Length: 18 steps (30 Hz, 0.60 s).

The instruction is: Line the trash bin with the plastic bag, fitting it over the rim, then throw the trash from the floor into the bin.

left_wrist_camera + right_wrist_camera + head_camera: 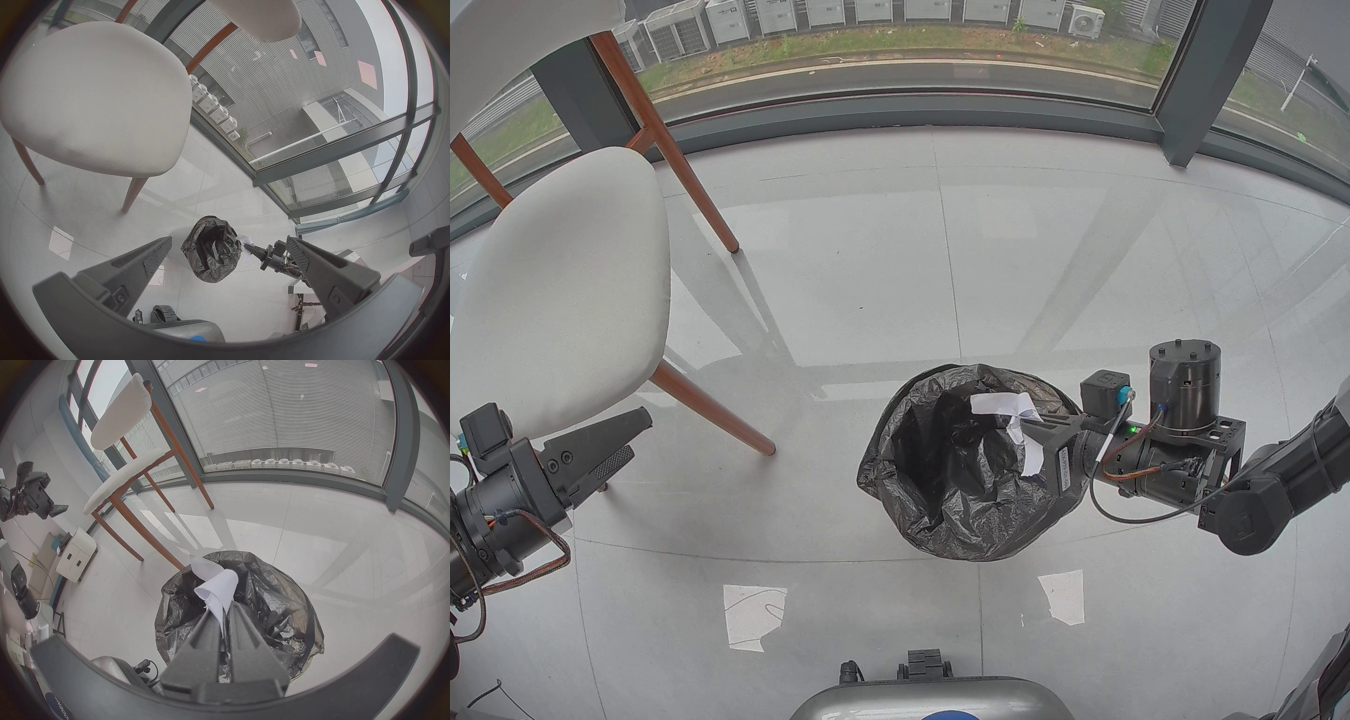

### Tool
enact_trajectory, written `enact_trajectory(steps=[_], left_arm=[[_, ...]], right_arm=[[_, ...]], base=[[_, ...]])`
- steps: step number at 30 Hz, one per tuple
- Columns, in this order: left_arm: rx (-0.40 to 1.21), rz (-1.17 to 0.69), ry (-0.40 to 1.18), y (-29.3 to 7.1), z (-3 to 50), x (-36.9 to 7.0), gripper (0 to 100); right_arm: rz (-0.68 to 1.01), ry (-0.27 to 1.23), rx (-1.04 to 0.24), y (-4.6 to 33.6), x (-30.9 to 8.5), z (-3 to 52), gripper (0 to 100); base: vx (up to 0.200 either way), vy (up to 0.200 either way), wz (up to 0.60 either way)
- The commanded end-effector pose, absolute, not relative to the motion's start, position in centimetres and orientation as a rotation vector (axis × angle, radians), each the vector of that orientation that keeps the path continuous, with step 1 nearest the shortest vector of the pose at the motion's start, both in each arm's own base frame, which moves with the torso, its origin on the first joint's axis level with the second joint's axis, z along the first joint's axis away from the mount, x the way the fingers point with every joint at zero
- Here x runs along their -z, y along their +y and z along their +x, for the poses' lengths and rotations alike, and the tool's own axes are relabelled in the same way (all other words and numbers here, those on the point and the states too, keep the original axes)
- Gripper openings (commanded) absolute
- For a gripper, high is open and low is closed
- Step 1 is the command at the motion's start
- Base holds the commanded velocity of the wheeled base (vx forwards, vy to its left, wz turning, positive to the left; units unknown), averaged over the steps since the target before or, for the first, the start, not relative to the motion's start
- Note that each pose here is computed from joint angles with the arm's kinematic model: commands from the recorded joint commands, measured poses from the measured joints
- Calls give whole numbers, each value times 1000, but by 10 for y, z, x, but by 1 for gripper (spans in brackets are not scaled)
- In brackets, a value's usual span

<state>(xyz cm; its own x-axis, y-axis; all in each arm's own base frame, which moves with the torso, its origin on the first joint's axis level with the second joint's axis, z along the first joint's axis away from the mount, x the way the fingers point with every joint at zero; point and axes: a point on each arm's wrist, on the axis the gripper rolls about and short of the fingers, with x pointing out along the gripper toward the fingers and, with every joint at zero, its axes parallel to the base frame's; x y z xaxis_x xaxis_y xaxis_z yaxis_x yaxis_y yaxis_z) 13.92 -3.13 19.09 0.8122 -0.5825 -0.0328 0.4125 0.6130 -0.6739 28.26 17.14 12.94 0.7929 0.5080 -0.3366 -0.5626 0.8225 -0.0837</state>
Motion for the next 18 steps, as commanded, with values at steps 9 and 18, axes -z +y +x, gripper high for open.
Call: enact_trajectory(steps=[9, 18], left_arm=[[553, -709, 253, -27, 140, -190, 100], [514, -667, 235, -27, 140, -187, 100]], right_arm=[[-191, 311, -603, 182, -125, 284, 100], [-175, 273, -583, 167, -145, 266, 100]], base=[[0, 0, 0], [0, 0, 0]])
